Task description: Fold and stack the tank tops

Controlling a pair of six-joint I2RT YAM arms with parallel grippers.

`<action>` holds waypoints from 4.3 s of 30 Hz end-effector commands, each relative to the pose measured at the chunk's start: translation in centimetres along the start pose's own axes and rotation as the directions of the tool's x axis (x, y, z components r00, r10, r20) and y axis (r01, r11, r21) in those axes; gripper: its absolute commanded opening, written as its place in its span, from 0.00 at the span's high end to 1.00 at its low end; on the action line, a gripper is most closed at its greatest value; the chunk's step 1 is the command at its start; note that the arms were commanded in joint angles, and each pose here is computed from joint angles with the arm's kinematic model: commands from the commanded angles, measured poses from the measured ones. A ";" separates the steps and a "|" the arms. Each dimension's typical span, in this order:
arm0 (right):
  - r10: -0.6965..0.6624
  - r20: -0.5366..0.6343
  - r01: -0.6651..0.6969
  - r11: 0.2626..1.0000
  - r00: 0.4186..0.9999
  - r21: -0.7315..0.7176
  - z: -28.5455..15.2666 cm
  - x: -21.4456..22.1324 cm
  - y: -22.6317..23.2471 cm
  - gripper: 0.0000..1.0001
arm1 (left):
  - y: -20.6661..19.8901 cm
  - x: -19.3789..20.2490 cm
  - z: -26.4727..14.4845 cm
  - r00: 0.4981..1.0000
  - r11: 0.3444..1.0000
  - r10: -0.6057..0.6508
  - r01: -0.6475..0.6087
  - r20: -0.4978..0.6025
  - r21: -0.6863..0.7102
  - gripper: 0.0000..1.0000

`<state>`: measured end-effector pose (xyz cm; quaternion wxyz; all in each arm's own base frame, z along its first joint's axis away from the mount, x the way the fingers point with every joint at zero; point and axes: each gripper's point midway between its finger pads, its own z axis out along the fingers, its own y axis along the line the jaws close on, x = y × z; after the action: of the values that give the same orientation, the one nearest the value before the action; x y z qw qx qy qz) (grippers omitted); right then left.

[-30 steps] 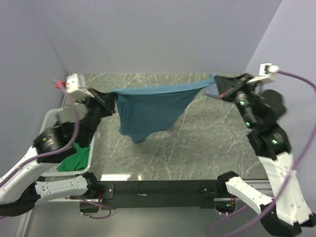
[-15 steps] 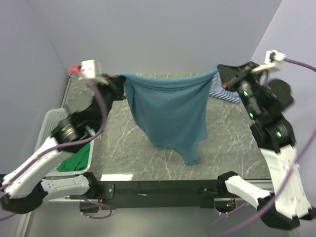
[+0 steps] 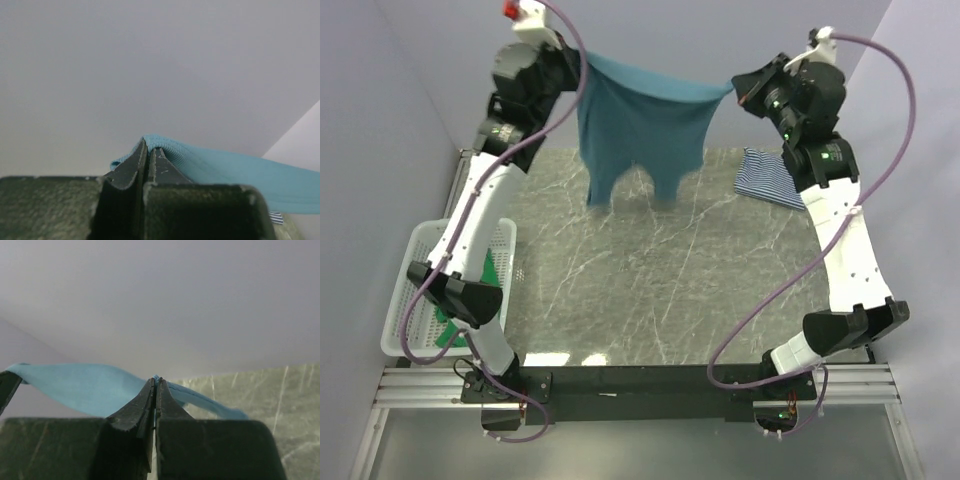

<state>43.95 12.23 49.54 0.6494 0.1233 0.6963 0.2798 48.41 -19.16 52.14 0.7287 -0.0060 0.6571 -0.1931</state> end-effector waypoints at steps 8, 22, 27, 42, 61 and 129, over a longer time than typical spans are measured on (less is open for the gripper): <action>0.023 0.014 -0.024 0.999 1.000 0.046 -5.9 2.7 -3.7 1.00 | 0.1 1.2 -7.1 0.994 0.988 -0.104 0.102 0.012 0.114 0.99; 0.231 -0.378 -0.059 0.908 0.897 0.414 -19.9 32.9 -22.6 0.36 | -0.8 34.1 -26.7 0.740 0.861 -0.499 0.482 -0.452 -0.162 0.59; 0.192 -0.346 -0.038 0.914 0.918 0.405 -20.7 30.9 -22.0 0.20 | -0.1 31.5 -27.5 0.734 0.830 -0.557 0.487 -0.388 -0.272 0.43; 0.118 -0.496 -0.059 0.989 0.860 0.134 -16.6 34.3 -9.7 0.37 | 8.4 30.4 -12.3 0.766 0.831 -0.476 0.231 -0.432 -0.506 0.59; -0.358 -0.696 0.391 0.912 0.623 -0.120 -15.6 51.7 5.6 0.56 | 9.2 40.9 -5.5 0.572 0.933 -0.344 0.117 -0.745 -0.341 0.60; -0.310 -0.812 0.162 0.951 0.495 -0.264 -24.7 54.3 2.5 1.00 | 13.3 45.1 -10.9 0.530 0.819 -0.542 0.160 -0.653 -0.551 0.99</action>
<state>13.34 35.13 4.33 0.2705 -0.1670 0.9169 0.2415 43.15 -18.31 3.01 0.2673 -0.2147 0.9160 -0.2085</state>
